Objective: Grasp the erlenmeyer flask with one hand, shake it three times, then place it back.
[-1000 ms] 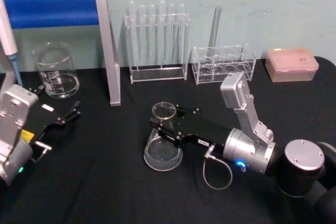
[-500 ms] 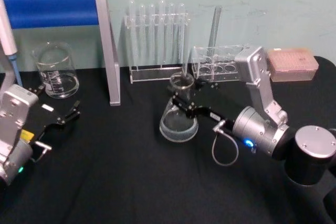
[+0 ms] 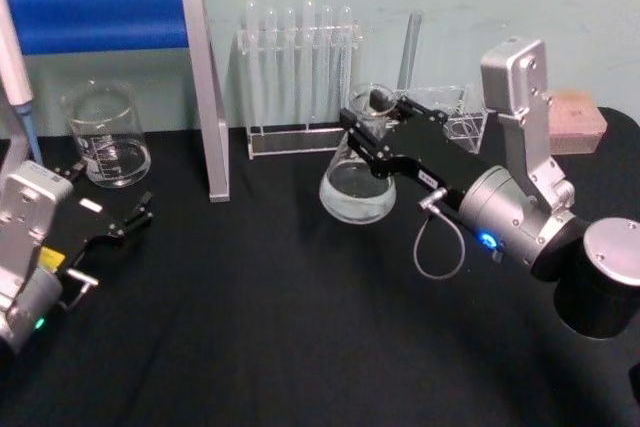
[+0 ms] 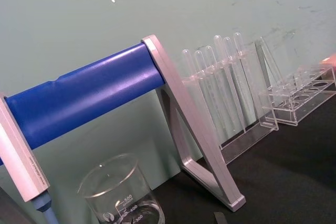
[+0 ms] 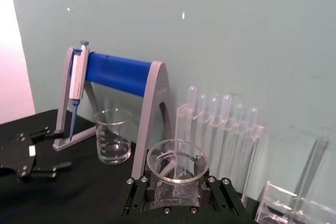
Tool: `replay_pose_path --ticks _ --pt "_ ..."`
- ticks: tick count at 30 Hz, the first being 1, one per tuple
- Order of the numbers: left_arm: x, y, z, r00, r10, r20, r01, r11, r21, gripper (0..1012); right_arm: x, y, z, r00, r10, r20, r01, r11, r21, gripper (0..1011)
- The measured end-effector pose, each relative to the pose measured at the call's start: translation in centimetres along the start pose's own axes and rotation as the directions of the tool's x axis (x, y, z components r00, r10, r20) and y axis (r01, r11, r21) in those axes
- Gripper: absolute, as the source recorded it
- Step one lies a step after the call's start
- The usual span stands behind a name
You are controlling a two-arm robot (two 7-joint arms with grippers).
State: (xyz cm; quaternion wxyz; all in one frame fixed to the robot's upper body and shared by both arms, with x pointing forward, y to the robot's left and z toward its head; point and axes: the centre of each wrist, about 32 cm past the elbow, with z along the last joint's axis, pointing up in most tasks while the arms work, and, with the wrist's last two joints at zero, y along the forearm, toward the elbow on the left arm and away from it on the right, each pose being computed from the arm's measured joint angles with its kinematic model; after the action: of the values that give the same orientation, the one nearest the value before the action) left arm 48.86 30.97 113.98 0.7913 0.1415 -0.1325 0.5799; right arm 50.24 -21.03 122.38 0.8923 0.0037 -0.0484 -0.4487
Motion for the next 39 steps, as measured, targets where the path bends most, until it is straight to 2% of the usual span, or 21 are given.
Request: replay_pose_path --ticks 5,9,24,39 --pt "0.0 0.0 0.0 1.0 0.0 0.0 0.0 1.0 0.0 1001 -0.2 -0.2 0.5 1.0 -0.013 0.001 0.013 1.0 0.016 449" --pt "0.0 0.0 0.0 1.0 0.0 0.0 0.0 1.0 0.0 1001 -0.3 -0.2 0.5 1.0 -0.016 -0.003 0.016 1.0 0.017 449" --pt "0.0 0.0 0.0 1.0 0.0 0.0 0.0 1.0 0.0 1001 -0.5 -0.1 -0.4 1.0 -0.002 -0.025 0.001 1.0 -0.011 449" --pt "0.0 0.0 0.0 1.0 0.0 0.0 0.0 1.0 0.0 1001 -0.8 -0.2 -1.1 1.0 0.011 -0.025 -0.012 0.999 -0.037 449"
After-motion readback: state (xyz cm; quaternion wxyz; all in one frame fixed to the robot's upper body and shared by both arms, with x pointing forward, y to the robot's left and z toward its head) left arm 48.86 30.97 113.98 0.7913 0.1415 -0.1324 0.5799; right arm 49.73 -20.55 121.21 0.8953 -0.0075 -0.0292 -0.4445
